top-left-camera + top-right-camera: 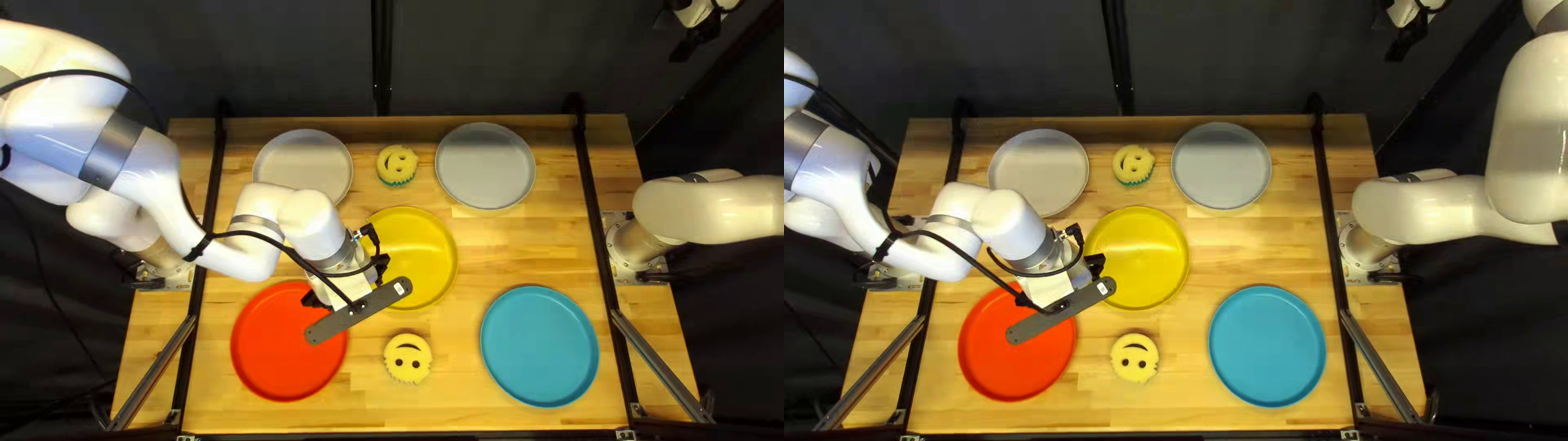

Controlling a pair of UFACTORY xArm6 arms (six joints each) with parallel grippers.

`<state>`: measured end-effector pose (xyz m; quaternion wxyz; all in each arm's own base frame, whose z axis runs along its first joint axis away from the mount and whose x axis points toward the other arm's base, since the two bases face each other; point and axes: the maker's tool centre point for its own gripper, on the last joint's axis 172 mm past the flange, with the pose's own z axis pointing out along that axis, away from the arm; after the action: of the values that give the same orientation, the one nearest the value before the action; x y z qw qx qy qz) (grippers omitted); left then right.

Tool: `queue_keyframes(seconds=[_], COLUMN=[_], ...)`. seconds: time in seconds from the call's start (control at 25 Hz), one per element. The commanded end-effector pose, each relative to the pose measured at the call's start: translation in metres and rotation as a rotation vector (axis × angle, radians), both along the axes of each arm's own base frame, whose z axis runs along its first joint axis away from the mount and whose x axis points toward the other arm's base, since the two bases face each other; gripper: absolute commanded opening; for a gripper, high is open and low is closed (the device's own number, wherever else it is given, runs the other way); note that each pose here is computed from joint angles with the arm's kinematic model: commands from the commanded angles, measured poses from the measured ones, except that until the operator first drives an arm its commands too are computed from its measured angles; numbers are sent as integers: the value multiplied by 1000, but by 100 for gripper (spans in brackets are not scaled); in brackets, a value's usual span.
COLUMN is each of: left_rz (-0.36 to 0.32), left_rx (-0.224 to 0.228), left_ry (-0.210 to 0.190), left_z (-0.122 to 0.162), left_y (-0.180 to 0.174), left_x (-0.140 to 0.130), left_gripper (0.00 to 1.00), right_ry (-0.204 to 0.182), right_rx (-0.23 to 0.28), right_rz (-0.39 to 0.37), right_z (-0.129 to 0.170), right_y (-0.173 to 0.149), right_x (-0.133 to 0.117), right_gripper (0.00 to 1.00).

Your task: Pick up sponge and scrub the plate

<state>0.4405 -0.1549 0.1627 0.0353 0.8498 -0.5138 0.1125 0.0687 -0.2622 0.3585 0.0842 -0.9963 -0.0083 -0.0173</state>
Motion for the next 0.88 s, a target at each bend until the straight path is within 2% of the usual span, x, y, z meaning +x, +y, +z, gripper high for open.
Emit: queue_keyframes(seconds=[0.04,0.28,0.4,0.48,0.64,0.76,0.88], left_rz=[-14,-25,16,54,132,167,194], left_rx=[26,78,114,145,211,250,275], left_ry=[48,99,123,113,34,-15,-46], left_z=[-29,-55,-59,-58,-51,-53,-59], left_y=[-33,-63,-72,-74,-67,-75,-82], left_x=[27,42,43,43,17,20,27], left_gripper=[100,100,100,100,100,100,100], right_ry=[0,0,0,0,0,0,0], right_rx=[0,0,0,0,0,0,0], right_rz=[0,0,0,0,0,0,0], right_z=[0,0,0,0,0,0,0], right_y=[0,0,0,0,0,0,0], right_x=[0,0,0,0,0,0,0], right_gripper=[100,100,100,100,100,100,100])
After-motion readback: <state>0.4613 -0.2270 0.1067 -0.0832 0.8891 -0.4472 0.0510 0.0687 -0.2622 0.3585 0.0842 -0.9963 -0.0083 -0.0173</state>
